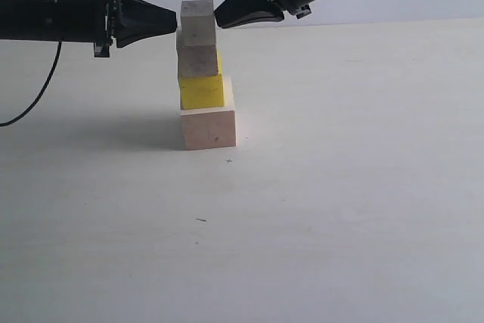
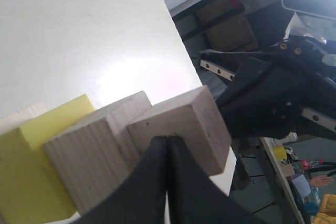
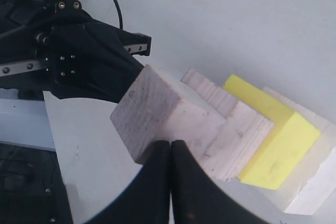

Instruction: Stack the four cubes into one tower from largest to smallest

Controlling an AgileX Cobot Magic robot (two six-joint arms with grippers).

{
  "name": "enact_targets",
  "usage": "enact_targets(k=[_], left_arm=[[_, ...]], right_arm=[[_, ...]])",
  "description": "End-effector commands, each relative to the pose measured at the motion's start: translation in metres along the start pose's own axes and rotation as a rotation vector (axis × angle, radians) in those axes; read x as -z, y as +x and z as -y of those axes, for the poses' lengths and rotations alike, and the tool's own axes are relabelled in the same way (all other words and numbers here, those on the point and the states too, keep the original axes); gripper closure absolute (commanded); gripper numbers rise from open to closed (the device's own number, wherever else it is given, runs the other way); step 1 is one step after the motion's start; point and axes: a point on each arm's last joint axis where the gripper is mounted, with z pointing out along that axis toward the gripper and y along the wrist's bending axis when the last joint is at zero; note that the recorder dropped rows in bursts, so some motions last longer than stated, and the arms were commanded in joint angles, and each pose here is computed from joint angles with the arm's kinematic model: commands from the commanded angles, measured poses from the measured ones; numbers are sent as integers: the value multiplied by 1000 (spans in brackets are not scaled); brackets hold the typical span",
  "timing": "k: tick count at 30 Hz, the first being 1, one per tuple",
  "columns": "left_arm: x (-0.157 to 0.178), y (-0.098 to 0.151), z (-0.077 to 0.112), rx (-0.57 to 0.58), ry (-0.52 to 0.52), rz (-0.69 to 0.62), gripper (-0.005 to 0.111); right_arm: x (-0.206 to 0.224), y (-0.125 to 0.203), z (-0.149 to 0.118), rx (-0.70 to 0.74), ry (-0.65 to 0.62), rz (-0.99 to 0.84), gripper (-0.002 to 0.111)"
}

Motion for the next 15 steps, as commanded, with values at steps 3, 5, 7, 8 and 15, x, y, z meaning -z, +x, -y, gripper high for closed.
enact_targets(k=[3, 5, 7, 8, 15], left_arm=[[2, -4, 6, -9, 21, 16, 107], [2, -4, 6, -9, 21, 16, 107], [2, -4, 7, -9, 25, 14, 107], [2, -4, 7, -9, 26, 13, 107], [2, -3, 9, -10, 47, 2, 107]], right_arm=[[-2, -2, -8, 28, -16, 2, 108], [-6, -1, -9, 38, -17, -6, 108], [-8, 0, -7, 34, -16, -11, 108], [-8, 0, -7, 34, -16, -11, 108], [-7, -1, -5, 33, 3, 4, 108]])
